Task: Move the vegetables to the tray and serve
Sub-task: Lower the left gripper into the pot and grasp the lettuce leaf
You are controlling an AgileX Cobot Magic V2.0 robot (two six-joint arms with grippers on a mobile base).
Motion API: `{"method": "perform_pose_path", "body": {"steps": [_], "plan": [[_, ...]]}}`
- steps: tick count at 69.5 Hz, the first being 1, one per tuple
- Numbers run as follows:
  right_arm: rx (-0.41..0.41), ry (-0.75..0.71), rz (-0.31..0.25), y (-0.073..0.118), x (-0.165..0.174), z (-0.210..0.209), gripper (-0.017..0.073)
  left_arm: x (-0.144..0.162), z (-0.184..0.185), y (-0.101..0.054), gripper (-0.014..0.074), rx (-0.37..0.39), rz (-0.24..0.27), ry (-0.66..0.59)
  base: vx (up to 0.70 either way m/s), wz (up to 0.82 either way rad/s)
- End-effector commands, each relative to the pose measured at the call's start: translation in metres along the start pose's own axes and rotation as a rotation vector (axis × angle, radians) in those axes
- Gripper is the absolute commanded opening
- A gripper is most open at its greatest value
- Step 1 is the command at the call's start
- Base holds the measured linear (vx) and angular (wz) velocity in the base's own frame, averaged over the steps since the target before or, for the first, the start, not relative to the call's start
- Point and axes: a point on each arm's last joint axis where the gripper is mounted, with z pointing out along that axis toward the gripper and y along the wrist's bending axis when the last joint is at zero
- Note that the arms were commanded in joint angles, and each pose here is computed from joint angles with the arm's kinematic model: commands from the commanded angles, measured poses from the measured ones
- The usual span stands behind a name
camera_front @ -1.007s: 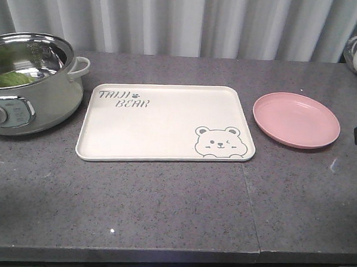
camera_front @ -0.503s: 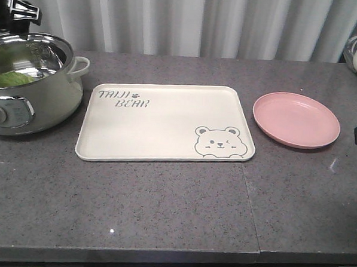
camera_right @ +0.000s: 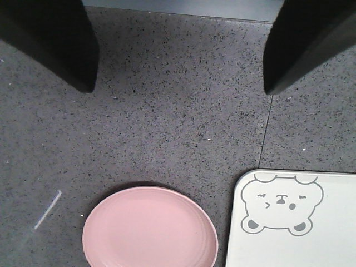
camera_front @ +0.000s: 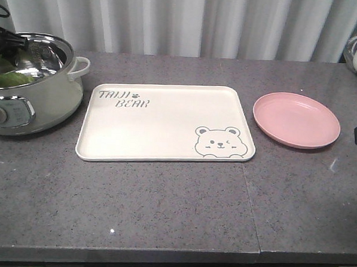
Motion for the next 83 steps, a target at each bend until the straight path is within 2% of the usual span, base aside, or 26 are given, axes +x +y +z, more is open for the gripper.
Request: {"method": "perform_pose_path", "body": {"steps": [1,13,49,61,71,83], "plan": [[0.008,-0.097,-0.011,0.0,-0.01,-0.011,0.0575,-0.009,-0.029,0.003,0.0589,0.033,-0.002,-0.112,0.0,0.0],[0.008,-0.097,-0.011,0.0,-0.01,-0.011,0.0575,-0.011,-0.009,0.001,0.0589,0.023,0.022,-0.105,0.0,0.0],[0.008,-0.094,-0.011,0.0,-0.01,-0.011,0.0575,-0.005,0.053,-0.005,0.0589,0.03,0.03,-0.003,0.0,0.0],[0.008,-0.095,-0.011,0.0,-0.01,-0.011,0.0575,-0.003,0.062,-0.006,0.0578,0.032,0.032,0.014,0.0,0.0],[0.008,-0.095,-0.011,0.0,-0.01,-0.011,0.0575,-0.003,0.063,-0.006,0.0496,0.032,0.032,0.013,0.0,0.0],[0.008,-0.095,-0.011,0.0,-0.01,-0.011,0.0575,-0.003,0.063,-0.006,0.0262,0.032,0.032,0.014,0.0,0.0]]}}
